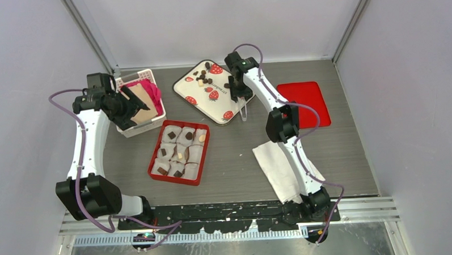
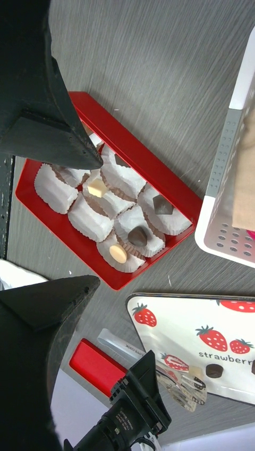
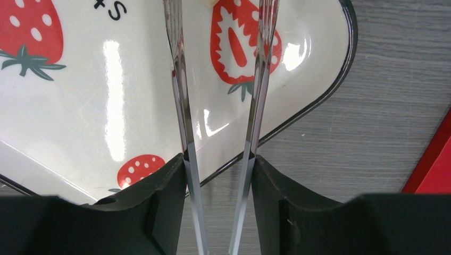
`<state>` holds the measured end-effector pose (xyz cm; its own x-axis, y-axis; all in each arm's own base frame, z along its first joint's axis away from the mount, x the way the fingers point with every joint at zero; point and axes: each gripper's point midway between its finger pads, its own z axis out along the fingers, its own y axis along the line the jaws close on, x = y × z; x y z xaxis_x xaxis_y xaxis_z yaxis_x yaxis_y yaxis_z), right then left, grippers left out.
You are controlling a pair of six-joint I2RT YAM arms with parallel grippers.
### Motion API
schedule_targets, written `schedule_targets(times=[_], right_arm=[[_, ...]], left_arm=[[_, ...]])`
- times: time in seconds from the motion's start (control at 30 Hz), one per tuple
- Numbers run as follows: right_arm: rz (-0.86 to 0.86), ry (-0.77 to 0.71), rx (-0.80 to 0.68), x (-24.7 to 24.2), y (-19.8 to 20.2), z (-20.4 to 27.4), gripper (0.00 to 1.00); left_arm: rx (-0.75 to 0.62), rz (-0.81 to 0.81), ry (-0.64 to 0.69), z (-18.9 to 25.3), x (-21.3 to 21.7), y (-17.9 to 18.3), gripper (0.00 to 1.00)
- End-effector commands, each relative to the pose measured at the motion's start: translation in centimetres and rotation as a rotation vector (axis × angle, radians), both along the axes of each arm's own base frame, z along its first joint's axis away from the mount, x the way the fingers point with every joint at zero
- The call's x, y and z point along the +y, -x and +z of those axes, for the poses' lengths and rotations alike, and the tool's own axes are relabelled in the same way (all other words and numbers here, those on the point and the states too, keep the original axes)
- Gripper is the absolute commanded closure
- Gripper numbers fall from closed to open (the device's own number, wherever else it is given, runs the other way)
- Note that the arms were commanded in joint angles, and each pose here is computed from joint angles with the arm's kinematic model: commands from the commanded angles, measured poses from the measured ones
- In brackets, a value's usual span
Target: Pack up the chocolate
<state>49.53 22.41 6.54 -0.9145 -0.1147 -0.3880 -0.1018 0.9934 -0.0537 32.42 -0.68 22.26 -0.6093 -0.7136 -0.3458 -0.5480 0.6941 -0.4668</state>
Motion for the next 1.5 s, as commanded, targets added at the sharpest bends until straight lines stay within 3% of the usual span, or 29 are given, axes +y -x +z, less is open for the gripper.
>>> schedule_targets(times=[0.0, 0.43, 1.03, 1.47], right_arm=[[0.008, -0.078, -0.090, 1.2, -2.1, 2.1, 0.49], [0.023, -0.147, -0.023, 2.0, -1.6, 0.3, 0.49], [0.122, -0.079, 0.043, 0.9, 1.0, 1.0, 0.57], [0.098, -0.102, -0.017, 1.0, 1.3, 4.7, 0.71]], left_arm=[[-0.052, -0.004, -0.020, 1.8, 0.5, -0.6, 0.27], [-0.045, 0.006, -0.032, 1.8, 0.7, -0.3, 0.27], [-0.043, -0.004, -0.025, 1.7, 0.6, -0.7, 0.27], [-0.043, -0.008, -0.029, 1.7, 0.7, -0.9, 0.27]])
